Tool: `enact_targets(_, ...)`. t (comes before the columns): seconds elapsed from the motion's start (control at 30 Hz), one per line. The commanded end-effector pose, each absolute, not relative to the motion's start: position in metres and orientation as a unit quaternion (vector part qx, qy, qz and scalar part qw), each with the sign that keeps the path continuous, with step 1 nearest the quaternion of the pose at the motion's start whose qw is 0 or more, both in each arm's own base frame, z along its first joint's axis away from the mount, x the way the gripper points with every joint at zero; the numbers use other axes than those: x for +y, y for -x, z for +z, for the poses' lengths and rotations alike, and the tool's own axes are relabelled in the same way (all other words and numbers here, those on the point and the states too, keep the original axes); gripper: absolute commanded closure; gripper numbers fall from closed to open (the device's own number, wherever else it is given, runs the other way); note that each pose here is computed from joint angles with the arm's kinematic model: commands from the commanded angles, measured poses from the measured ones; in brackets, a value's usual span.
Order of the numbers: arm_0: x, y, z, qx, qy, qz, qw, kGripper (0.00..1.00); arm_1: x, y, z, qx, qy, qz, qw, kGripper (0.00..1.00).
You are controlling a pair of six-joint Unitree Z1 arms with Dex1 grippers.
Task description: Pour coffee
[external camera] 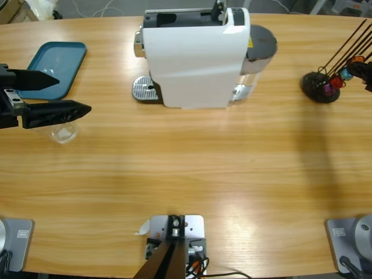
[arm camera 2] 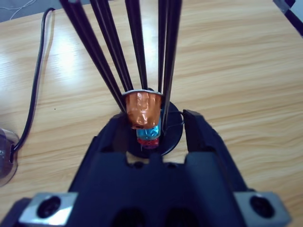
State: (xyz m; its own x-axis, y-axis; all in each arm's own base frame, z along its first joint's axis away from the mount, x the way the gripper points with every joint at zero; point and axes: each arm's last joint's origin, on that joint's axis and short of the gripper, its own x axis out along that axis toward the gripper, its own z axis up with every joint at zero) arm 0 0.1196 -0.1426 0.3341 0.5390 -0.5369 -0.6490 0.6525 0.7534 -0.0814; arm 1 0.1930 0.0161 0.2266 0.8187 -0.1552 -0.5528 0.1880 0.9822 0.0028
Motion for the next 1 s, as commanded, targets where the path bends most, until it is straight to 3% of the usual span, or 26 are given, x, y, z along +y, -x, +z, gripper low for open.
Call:
enact_targets(0.03, -0.1479, -0.1206, 0.316, 0.371, -0.089, -0.339, 0.86, 0.013, 0.0148, -0.1936, 0.2128, 0.312, -0.022, -0.084, 0.946, 0.497)
enact_targets(0.07, -0.1479, -0.1205, 0.3157, 0.372, -0.089, -0.338, 0.86, 0.013, 0.0149, -0.1937, 0.2125, 0.313, -0.022, -0.084, 0.946, 0.504)
enact_targets(0.13, -0.148, -0.1203, 0.3153, 0.372, -0.089, -0.339, 0.86, 0.013, 0.015, -0.1939, 0.2125, 0.313, -0.021, -0.082, 0.946, 0.62)
enact_targets(0.27, -0.1484, -0.1205, 0.3155, 0.373, -0.088, -0.339, 0.859, 0.013, 0.0151, -0.1937, 0.2134, 0.308, -0.02, -0.08, 0.948, 0.631)
enact_targets(0.37, -0.1485, -0.1201, 0.315, 0.374, -0.086, -0.341, 0.858, 0.013, 0.015, -0.1936, 0.214, 0.304, -0.014, -0.078, 0.949, 0.741)
enact_targets(0.87, -0.1511, -0.1193, 0.314, 0.381, -0.078, -0.347, 0.853, 0.013, 0.014, -0.1932, 0.2158, 0.298, -0.013, -0.082, 0.951, 0.787)
enact_targets(0.93, -0.1512, -0.1187, 0.3136, 0.382, -0.078, -0.348, 0.853, 0.013, 0.0139, -0.1935, 0.217, 0.295, -0.011, -0.083, 0.952, 0.865)
enact_targets(1.0, -0.1514, -0.1178, 0.3132, 0.382, -0.078, -0.349, 0.852, 0.013, 0.0138, -0.1934, 0.2187, 0.291, -0.012, -0.083, 0.953, 0.867)
